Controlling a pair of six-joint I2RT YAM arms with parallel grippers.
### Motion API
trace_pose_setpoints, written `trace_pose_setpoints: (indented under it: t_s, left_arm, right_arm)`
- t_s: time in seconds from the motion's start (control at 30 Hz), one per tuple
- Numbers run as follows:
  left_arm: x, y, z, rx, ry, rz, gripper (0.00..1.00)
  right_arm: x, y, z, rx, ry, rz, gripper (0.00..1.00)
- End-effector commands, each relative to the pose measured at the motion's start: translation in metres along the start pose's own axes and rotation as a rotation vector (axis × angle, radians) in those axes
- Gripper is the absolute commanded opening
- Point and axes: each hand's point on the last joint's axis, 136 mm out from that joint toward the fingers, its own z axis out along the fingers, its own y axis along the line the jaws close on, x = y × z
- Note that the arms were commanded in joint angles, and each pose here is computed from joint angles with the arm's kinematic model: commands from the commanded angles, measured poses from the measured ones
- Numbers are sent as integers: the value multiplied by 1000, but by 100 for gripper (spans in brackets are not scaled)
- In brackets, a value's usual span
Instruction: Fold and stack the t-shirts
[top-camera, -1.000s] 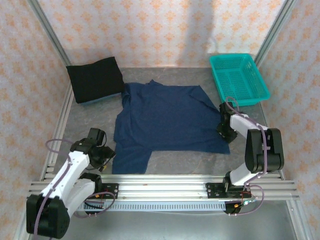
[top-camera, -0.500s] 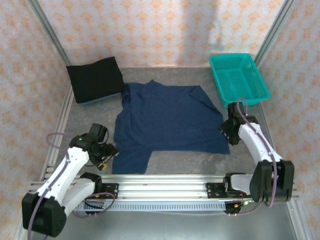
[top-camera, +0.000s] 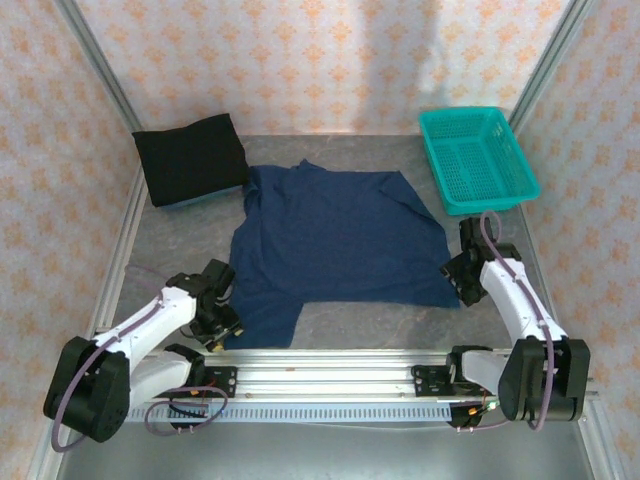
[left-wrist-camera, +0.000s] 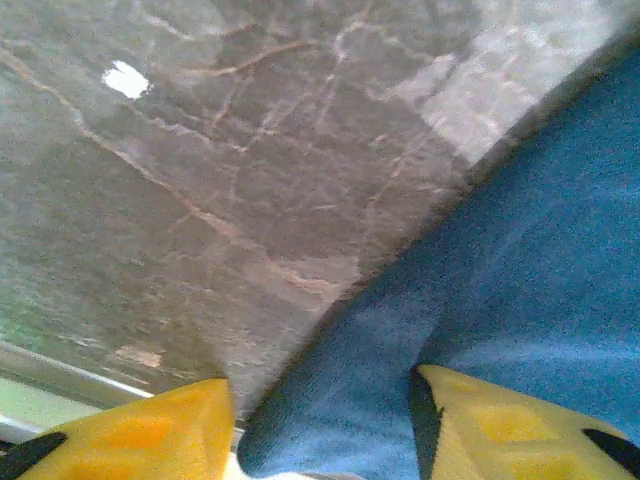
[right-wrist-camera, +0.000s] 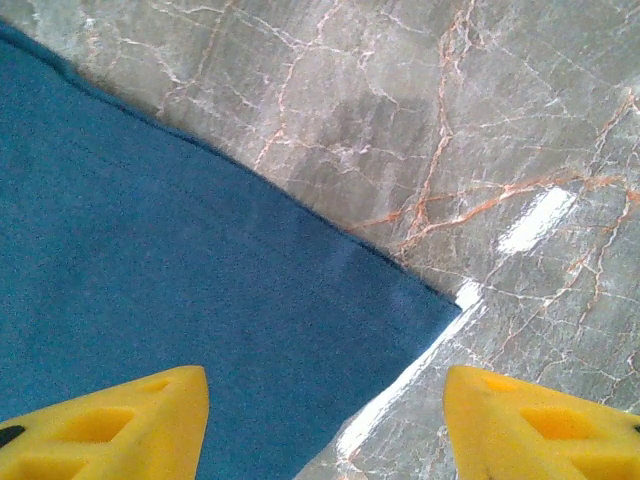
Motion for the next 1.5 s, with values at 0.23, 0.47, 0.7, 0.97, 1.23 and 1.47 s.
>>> trace_pose_setpoints:
  t_s: [0.23,0.47,0.7,0.97,1.23,1.47]
  left_arm:
    - [-16,-56,2,167,-38,43,11]
    - [-14,-56,-17,209,-68,40,4]
    - [-14,-59,-25,247,-84,31,1]
    - [-12,-60,-36,275,-97,29,0]
    - [-11,-58,-51,299,-129,34,0]
    - [-4,-46,-77,321,-164,27,0]
  right_arm:
    - [20,-17,18,36,90,51,63]
    - [41,-23,23,12,167,67,61]
    - [55,-40,20,39,201,64,60]
    - [61,-38,50,33,219,117,57]
    - [40,-33,60,63,137,135,43]
    - [38,-22,55,49,162,118,11]
